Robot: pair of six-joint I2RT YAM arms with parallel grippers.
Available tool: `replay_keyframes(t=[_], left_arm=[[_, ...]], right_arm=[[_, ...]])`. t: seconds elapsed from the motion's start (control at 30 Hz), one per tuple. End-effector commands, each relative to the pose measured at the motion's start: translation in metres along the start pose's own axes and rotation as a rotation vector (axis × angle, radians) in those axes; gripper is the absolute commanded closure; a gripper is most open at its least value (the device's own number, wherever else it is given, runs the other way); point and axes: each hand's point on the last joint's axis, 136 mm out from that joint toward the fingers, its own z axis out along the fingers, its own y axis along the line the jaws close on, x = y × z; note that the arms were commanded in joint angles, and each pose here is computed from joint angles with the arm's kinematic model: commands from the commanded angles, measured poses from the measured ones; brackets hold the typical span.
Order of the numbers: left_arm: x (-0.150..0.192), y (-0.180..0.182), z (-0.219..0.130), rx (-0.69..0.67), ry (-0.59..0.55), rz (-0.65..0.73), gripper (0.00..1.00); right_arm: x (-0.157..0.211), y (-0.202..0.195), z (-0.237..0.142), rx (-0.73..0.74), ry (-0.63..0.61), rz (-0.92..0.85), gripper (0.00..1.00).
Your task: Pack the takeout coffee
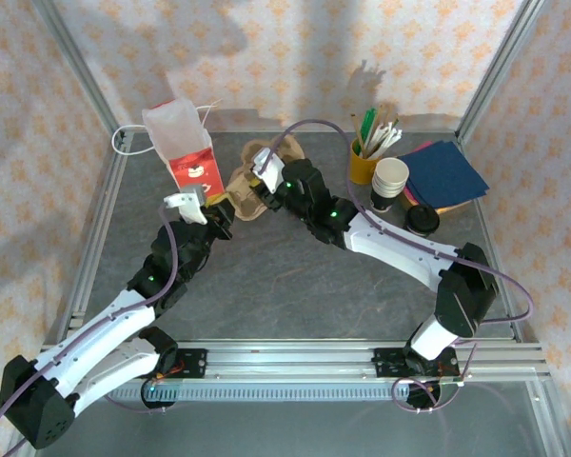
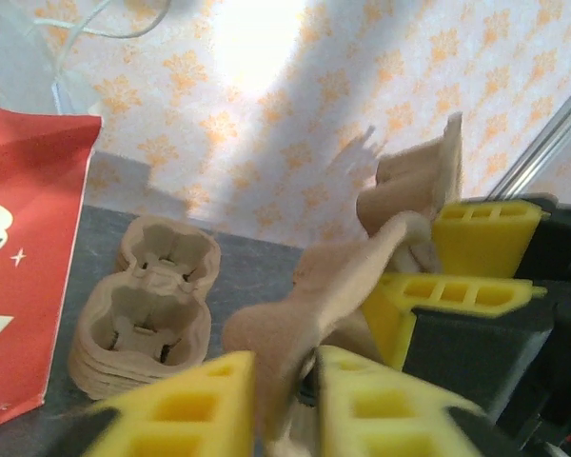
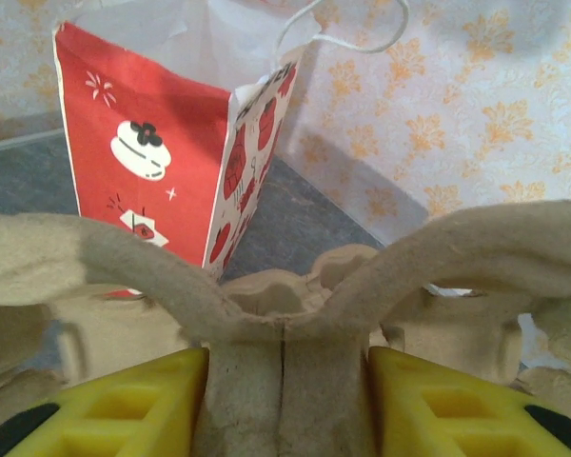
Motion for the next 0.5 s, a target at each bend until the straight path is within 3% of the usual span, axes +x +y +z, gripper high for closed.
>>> replay_keyframes(t=[0.0,0.2,0.33,0.47], left_arm=[[-0.019,-0.005,-0.005,0.002,-0.057,-0.026,0.63],[-0.061,-0.006,-0.01,-0.074,-0.119,0.005,0.3],[-0.116,0.019,-0.016,-0.307,-0.176,0.016,0.23],[-0.165,0.075,-0.004,-0.532,-0.099,-0.067,0.2]], right_arm=[[0.0,-0.007,-0.003,0.025,0.024,-0.031,0.56],[0.01,-0.005,-0.006,0.006,0.076,-0.082,0.56],[0.016,-0.002,-0.012,-0.019,0.113,-0.092,0.58],[0.014,0.003,-0.021,-0.06,0.115,-0.057,0.58]])
